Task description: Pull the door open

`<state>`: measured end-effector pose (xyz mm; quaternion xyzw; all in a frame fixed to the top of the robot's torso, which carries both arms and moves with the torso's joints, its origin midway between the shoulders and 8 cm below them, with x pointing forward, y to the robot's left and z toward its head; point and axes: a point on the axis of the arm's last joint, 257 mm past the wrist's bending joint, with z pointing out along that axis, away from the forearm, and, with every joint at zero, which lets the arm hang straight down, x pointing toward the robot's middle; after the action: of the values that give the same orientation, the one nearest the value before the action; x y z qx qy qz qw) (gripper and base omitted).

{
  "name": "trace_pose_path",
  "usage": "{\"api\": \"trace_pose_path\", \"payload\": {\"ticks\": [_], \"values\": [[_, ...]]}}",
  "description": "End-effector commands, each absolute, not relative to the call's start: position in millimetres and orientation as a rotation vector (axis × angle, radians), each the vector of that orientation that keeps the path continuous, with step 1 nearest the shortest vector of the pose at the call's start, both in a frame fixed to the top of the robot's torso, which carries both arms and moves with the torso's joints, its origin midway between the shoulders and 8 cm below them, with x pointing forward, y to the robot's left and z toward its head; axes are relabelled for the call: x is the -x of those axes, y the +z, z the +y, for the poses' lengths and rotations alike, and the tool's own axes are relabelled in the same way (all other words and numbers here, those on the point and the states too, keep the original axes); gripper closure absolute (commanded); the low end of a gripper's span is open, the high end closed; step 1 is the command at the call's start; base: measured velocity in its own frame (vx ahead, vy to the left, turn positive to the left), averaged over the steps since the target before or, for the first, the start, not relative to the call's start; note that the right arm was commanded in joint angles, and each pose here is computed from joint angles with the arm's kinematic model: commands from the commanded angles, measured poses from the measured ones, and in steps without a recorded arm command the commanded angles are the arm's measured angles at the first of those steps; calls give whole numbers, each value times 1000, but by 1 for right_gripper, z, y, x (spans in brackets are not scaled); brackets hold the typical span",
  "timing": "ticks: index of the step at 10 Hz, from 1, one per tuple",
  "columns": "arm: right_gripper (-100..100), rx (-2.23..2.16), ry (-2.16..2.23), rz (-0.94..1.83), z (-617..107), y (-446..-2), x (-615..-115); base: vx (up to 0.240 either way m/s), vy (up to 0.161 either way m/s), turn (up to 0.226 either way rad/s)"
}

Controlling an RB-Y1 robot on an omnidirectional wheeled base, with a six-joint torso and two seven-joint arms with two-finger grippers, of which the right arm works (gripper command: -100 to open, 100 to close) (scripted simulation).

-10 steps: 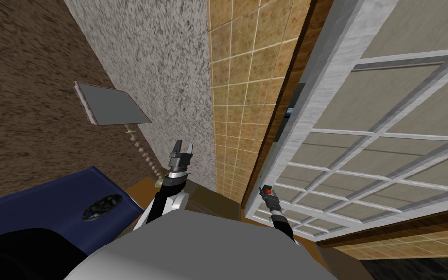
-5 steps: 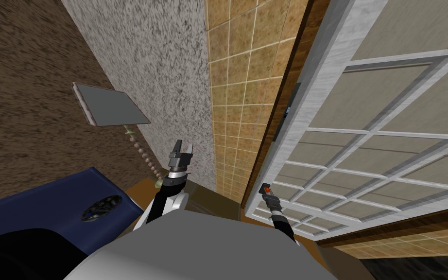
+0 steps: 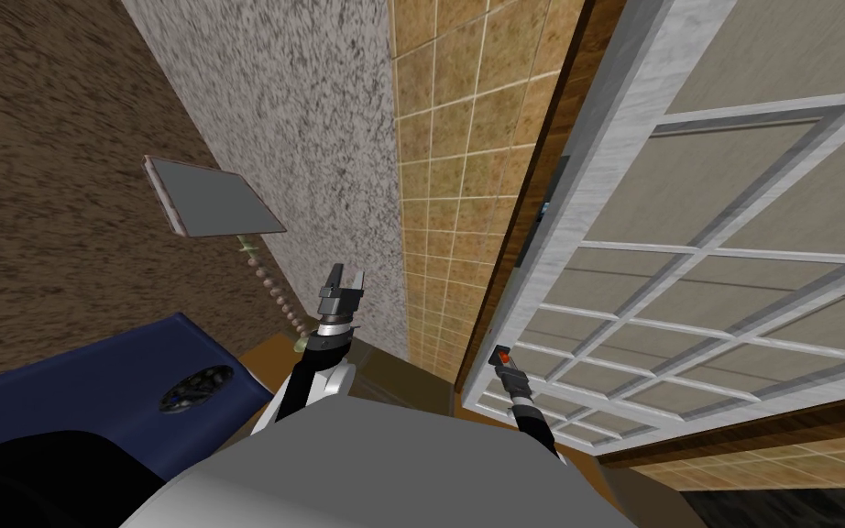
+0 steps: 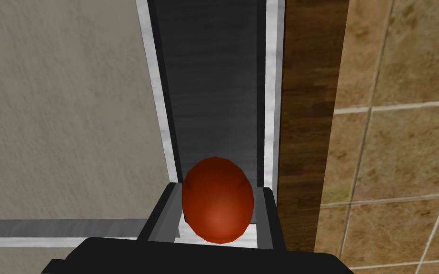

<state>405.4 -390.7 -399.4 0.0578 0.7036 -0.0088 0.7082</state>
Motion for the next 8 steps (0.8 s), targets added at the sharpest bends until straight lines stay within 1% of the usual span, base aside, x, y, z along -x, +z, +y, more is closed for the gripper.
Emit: {"api": "trace_pose_path", "payload": {"ticks": [1,8], "values": [[100,-164,18,1559,-389,-400,-406,-21,-4,30],[100,-320,160,1535,-391,-399,-407,-25,-8,31]]}}
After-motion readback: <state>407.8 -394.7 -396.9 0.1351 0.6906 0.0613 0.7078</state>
